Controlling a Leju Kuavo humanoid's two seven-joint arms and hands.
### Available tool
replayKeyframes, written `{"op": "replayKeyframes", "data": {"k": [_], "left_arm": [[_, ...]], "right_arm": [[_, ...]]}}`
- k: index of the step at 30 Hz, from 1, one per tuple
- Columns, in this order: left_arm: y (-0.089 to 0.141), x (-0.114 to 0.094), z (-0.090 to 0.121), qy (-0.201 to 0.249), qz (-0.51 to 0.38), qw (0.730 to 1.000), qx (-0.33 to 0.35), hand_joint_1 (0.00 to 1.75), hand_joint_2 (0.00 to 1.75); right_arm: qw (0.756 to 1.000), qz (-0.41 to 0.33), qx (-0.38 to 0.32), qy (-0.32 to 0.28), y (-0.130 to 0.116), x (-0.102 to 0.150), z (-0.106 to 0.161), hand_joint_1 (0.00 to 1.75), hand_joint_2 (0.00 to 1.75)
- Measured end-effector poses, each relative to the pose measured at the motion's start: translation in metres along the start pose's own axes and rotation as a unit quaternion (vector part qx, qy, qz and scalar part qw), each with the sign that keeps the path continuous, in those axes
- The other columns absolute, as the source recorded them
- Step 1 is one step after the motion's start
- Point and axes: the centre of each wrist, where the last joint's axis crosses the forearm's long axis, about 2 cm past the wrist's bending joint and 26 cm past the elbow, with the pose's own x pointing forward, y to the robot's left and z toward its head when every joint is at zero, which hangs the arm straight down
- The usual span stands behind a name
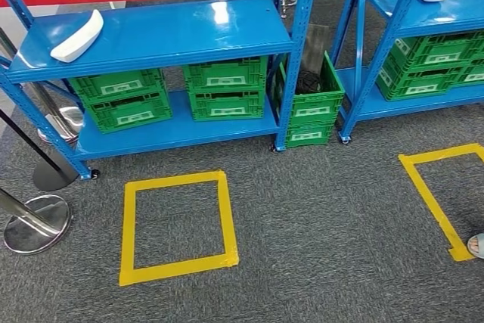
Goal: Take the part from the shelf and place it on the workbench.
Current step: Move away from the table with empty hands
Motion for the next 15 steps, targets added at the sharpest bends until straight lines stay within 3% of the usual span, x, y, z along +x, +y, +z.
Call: {"op": "replayKeyframes", "data": {"k": [15], "left_arm": [[0.0011, 0.003, 0.0, -0.004, 0.005, 1.0, -0.003, 0.0, 0.0]], "right_arm": [[1.0, 0.002, 0.006, 0.0, 0.0019, -0.0004, 0.0001, 0.0, 0.0]]}}
